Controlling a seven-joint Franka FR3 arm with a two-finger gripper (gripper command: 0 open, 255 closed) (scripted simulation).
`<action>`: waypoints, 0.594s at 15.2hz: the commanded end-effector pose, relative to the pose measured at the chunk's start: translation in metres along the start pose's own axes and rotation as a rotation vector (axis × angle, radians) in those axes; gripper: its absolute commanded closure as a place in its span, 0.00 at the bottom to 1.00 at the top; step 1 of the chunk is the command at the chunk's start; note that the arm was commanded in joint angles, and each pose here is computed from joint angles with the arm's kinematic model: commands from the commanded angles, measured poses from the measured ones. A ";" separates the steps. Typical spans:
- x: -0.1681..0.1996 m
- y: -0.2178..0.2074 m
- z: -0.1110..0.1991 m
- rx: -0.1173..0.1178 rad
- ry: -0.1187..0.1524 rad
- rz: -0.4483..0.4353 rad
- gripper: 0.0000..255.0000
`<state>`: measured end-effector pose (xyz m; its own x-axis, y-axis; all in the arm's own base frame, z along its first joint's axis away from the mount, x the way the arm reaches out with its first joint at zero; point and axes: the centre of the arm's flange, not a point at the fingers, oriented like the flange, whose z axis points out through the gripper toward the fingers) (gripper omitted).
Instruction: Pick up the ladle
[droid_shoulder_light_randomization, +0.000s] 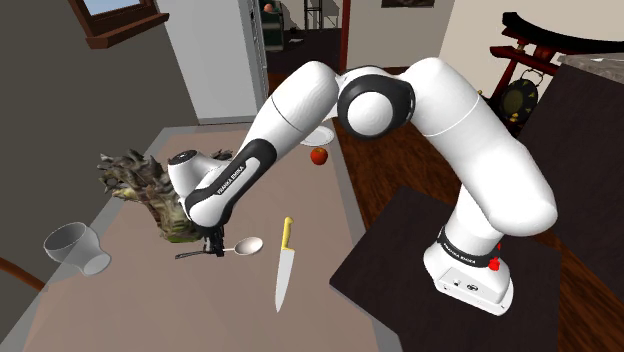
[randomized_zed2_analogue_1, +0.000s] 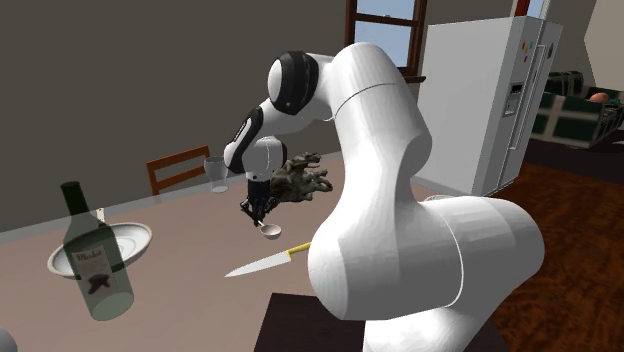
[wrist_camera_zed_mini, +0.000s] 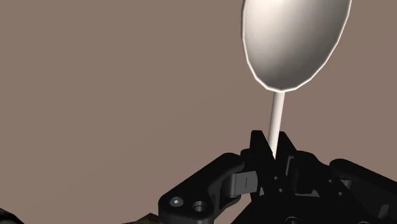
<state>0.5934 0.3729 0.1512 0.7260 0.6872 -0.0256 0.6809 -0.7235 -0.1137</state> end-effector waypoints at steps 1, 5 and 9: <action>0.000 0.000 -0.005 0.000 0.000 0.000 1.00; -0.001 -0.003 -0.026 0.000 0.000 0.000 1.00; -0.001 -0.005 -0.047 0.000 0.000 0.000 1.00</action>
<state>0.5937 0.3728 0.1937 0.7261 0.6871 -0.0255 0.6808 -0.7236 -0.1135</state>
